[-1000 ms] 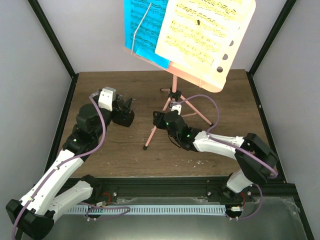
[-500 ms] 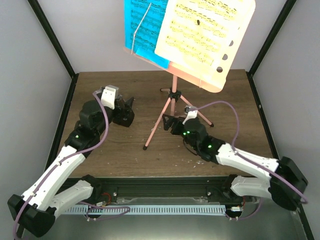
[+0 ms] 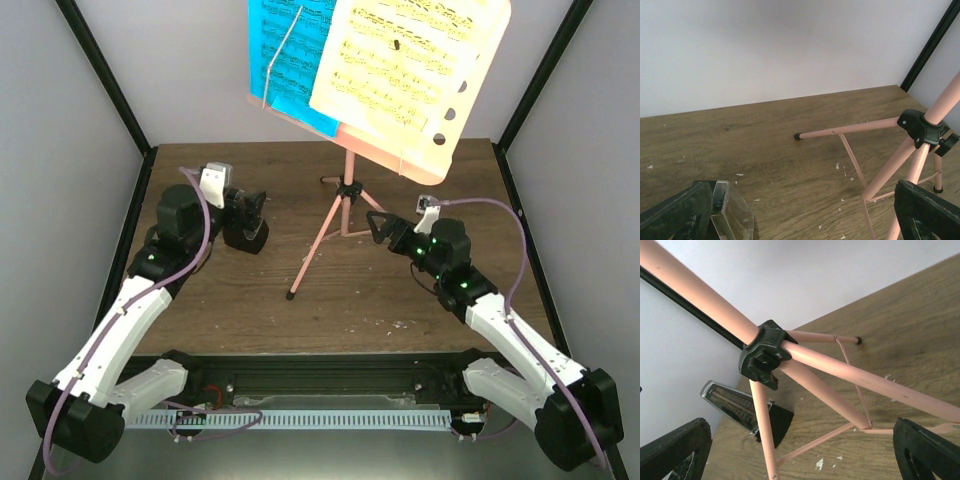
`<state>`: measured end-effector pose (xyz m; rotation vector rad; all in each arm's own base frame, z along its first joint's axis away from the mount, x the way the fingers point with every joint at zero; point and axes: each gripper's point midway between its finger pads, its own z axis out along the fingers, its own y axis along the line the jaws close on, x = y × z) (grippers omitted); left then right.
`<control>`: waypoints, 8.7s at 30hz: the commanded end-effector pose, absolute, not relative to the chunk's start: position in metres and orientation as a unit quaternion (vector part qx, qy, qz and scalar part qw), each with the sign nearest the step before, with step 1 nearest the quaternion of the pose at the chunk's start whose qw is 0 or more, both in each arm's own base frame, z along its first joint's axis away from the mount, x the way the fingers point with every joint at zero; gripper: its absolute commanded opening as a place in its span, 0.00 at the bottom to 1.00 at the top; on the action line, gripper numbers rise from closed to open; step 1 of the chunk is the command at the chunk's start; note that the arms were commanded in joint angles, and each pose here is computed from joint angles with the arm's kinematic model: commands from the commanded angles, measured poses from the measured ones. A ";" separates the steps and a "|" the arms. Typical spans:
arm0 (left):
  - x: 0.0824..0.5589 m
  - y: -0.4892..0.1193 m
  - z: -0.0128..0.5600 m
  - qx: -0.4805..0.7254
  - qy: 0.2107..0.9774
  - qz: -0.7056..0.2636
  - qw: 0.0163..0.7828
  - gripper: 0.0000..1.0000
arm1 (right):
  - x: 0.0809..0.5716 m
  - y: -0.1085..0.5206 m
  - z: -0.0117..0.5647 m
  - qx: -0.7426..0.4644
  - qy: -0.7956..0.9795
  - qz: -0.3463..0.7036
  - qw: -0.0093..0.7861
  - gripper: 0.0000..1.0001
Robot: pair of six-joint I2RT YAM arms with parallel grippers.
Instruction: Pack up the instrument practice props
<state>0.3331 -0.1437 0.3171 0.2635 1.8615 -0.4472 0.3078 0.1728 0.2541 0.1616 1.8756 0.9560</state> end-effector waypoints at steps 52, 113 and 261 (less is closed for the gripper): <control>0.314 -0.134 0.328 0.112 0.778 -0.188 0.589 1.00 | 0.355 0.229 0.268 -0.064 0.773 0.283 0.564 0.39; 0.341 -0.325 0.200 0.266 0.818 -0.354 0.367 0.29 | 0.252 0.170 0.251 0.021 0.745 0.438 0.502 1.00; 0.286 -0.296 0.561 0.258 0.642 -0.513 0.509 0.31 | 0.239 0.181 0.607 -0.145 0.613 0.373 0.681 0.51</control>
